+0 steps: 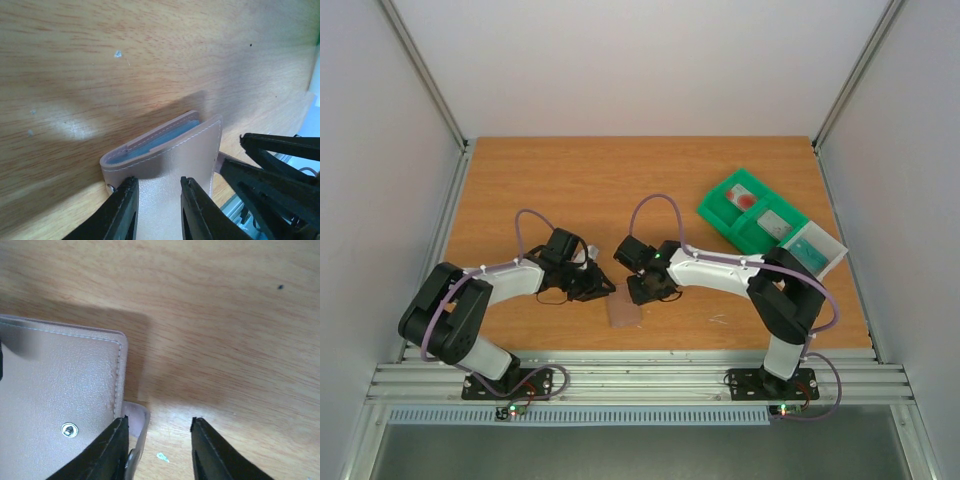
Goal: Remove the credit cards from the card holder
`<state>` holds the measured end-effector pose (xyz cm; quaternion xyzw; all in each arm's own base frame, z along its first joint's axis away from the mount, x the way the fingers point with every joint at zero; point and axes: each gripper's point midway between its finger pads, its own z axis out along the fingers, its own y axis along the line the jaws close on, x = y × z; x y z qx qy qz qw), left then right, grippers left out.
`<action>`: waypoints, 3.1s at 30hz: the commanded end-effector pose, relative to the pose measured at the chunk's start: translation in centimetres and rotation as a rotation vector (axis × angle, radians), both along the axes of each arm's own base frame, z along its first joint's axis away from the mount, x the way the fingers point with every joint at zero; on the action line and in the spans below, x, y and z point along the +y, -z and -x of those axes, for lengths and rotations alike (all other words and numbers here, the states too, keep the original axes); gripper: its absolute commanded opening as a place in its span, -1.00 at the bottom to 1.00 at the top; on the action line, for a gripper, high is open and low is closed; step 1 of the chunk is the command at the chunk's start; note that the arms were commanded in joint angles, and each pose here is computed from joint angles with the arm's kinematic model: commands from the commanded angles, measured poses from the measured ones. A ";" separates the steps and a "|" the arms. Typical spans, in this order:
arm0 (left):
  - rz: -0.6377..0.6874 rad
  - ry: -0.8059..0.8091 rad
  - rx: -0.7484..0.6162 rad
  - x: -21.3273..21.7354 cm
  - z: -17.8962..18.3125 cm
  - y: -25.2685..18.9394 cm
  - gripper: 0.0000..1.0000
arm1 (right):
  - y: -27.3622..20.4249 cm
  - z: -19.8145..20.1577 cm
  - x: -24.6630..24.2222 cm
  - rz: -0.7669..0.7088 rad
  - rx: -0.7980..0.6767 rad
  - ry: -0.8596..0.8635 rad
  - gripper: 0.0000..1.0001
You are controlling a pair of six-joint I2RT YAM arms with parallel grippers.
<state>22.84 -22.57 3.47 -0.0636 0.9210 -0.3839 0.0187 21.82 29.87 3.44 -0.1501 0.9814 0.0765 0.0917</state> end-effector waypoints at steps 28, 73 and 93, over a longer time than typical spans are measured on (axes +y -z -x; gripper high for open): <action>0.007 -0.018 -0.025 0.0 -0.3 -0.9 -0.44 | -0.9 0.7 0.7 -0.120 -0.026 0.005 -0.97; -0.054 -0.066 -0.149 3.9 3.8 -4.0 0.43 | -10.2 2.7 7.6 -0.827 0.043 0.069 -0.98; 0.009 -0.065 -0.174 3.1 3.5 -4.4 -0.88 | -1.9 2.4 -0.6 -0.445 -0.008 0.202 -0.88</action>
